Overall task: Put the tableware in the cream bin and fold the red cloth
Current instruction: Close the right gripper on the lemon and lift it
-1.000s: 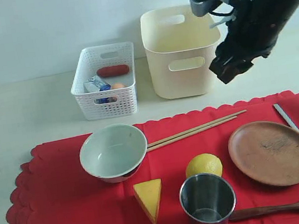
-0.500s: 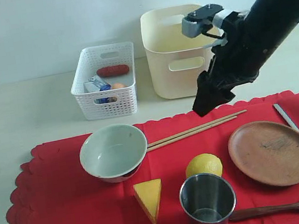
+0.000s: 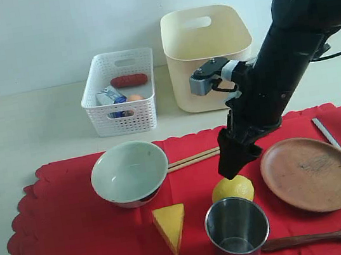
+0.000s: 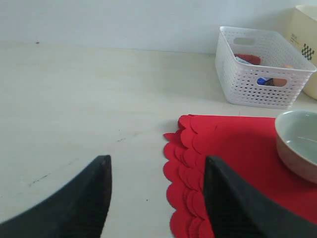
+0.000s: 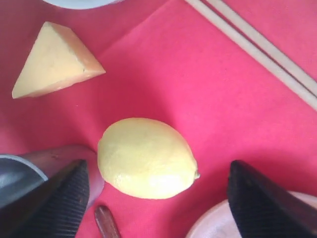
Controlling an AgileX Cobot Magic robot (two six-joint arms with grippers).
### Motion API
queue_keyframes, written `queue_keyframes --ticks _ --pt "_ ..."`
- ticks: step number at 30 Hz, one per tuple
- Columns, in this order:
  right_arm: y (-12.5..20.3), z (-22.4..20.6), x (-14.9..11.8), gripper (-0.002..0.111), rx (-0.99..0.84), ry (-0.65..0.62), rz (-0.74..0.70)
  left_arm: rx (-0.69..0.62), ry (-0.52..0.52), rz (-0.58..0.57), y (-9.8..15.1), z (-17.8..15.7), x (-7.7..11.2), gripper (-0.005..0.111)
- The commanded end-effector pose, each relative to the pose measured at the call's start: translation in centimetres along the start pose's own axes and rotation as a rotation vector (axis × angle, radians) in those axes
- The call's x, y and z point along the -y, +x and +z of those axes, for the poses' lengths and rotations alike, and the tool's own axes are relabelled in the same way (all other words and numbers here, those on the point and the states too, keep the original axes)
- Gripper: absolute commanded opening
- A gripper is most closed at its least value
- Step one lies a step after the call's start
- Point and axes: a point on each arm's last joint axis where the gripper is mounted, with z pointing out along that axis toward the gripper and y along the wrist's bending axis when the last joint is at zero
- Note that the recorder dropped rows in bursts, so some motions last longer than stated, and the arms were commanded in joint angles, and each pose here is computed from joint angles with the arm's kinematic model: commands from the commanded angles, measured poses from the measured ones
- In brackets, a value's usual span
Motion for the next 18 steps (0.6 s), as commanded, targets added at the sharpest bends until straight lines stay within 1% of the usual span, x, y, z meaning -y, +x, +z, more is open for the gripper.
queue_keyframes --ticks 1,3,7,11,18 --pt "0.1 1.1 -0.2 0.074 -0.047 0.002 -0.006 0.012 0.003 -0.006 0.0 0.0 0.0 0.054" --pt "0.1 1.7 -0.1 0.074 -0.058 -0.009 0.023 0.012 0.003 -0.006 0.0 0.0 0.0 0.054" --pt "0.3 2.5 0.3 0.074 -0.082 -0.015 0.028 0.012 0.003 -0.006 0.0 0.0 0.0 0.054" --pt "0.2 2.7 0.4 0.073 -0.074 -0.005 0.064 0.012 0.003 -0.006 0.0 0.0 0.0 0.054" --pt "0.4 3.4 0.6 0.073 -0.102 -0.024 0.07 0.012 0.003 -0.006 0.0 0.0 0.0 0.054"
